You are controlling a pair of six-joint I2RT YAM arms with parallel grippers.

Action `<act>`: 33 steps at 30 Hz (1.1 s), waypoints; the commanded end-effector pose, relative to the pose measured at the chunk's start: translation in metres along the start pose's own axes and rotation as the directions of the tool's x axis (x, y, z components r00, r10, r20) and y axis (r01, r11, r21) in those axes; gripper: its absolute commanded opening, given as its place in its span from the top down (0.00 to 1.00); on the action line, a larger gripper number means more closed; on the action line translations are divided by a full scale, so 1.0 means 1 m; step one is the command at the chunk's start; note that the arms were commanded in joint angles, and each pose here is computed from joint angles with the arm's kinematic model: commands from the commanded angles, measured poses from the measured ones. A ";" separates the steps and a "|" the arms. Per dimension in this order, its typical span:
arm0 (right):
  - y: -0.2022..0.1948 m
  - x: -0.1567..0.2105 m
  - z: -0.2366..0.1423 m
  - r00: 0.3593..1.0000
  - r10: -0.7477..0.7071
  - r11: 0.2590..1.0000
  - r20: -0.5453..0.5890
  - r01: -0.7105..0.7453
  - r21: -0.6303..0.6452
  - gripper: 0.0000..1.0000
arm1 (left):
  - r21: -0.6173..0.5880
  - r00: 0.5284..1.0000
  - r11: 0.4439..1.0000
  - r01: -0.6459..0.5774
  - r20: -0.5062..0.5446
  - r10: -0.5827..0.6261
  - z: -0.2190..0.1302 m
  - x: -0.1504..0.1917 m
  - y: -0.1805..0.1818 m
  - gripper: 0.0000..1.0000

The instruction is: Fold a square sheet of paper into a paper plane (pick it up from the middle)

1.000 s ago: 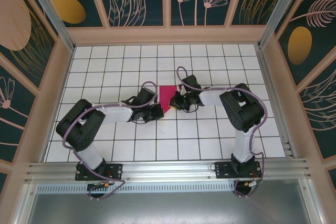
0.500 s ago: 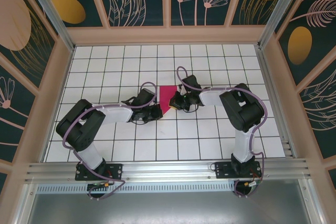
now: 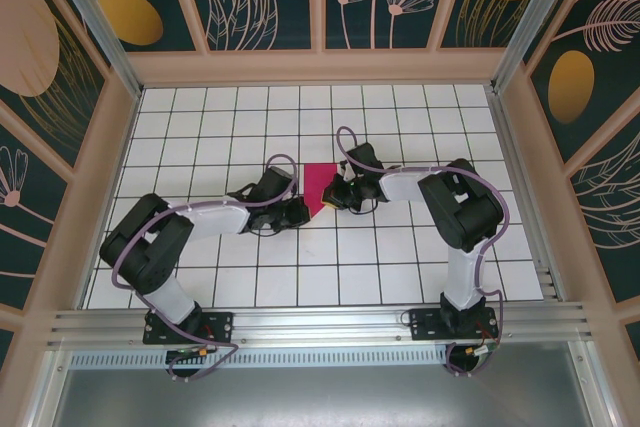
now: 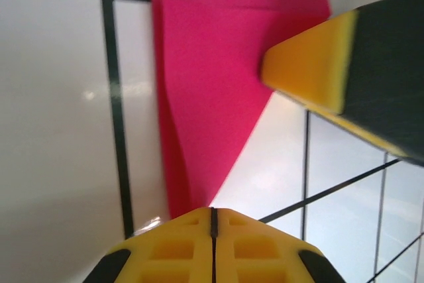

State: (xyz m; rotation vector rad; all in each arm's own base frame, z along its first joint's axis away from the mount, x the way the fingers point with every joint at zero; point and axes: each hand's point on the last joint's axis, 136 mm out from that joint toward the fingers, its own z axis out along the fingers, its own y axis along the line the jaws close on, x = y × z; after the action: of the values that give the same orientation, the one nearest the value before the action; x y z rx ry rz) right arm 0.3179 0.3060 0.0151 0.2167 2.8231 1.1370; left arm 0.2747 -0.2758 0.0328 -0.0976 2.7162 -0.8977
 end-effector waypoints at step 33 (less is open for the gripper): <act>-0.070 0.003 0.014 0.998 0.055 0.971 0.003 -0.055 0.231 0.97 | -0.109 0.990 0.994 -0.033 -0.136 0.018 0.001 0.037 0.034 0.93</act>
State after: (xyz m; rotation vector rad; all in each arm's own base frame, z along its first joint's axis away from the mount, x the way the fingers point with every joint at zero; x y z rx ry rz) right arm 0.3190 0.3068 0.0148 0.1850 2.8342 1.1268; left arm 0.2688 -0.2709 0.0146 -0.0712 2.7684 -0.8464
